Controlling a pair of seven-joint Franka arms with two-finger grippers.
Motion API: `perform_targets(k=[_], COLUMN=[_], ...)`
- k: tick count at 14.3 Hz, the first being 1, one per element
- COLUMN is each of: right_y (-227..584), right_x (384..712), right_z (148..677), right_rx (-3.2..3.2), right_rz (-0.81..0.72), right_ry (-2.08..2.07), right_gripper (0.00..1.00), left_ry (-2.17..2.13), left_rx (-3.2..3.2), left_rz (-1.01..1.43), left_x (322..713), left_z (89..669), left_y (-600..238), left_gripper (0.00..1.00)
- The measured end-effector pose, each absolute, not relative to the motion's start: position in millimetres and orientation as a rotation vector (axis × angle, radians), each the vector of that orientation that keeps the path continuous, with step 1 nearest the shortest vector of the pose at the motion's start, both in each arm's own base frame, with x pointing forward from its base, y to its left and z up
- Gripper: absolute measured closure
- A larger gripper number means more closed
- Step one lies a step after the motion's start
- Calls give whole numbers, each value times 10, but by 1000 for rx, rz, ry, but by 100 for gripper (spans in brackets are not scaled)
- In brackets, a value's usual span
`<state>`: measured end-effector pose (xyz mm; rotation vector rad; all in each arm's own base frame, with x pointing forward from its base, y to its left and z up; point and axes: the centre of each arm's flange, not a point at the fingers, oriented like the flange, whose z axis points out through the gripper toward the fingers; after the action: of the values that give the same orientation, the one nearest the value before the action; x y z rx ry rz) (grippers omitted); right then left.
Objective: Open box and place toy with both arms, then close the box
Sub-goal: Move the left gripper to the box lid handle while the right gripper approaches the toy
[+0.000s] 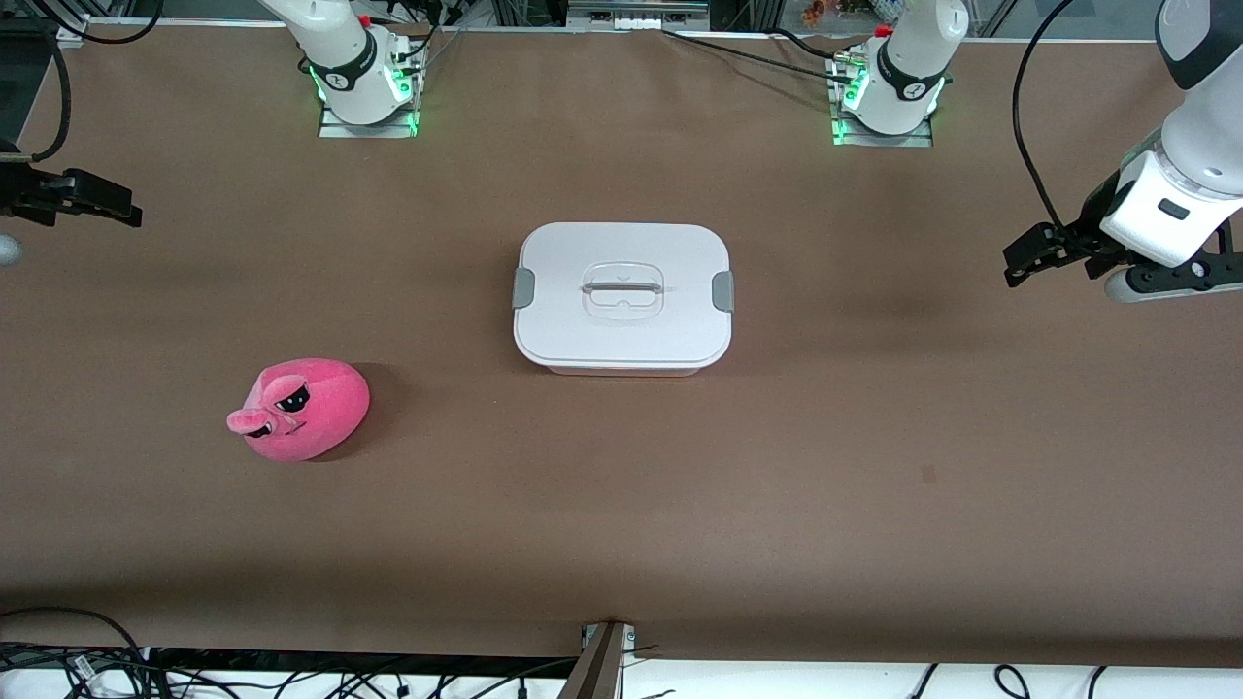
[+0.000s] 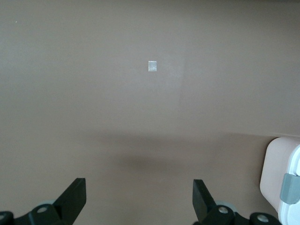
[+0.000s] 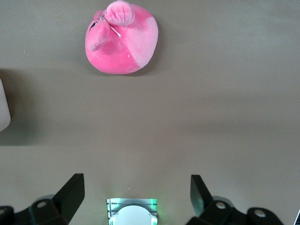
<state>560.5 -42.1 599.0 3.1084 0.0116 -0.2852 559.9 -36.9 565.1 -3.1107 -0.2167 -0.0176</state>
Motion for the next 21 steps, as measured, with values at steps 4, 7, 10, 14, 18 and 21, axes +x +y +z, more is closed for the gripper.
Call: perform_targets(k=[4, 7, 10, 14, 18, 21], right_y=[-413, -413, -413, -413, -414, -421], right_x=[5617, 5618, 5619, 5629, 5713, 5872], right_z=[5983, 5987, 5992, 5972, 5798, 5534], right_rx=[3108, 3108, 3108, 3108, 3103, 3094], right_rz=[-284, -283, -281, -286, -330, -379], right_ry=[14, 14, 14, 14, 14, 13], right_gripper=[0, 0, 0, 0, 0, 0], left_ry=[-208, -137, -94, 74, 325, 650], left_rx=[-3110, -3104, -3106, -3131, -3150, -3134], left_rz=[8, 92, 77, 72, 85, 84], left_x=[5580, 5497, 5485, 5449, 5298, 5232], left_z=[5636, 5577, 5621, 5647, 5637, 5632], left_y=[-394, -651, -800, -1239, -1919, -2481], left_gripper=[0, 0, 0, 0, 0, 0])
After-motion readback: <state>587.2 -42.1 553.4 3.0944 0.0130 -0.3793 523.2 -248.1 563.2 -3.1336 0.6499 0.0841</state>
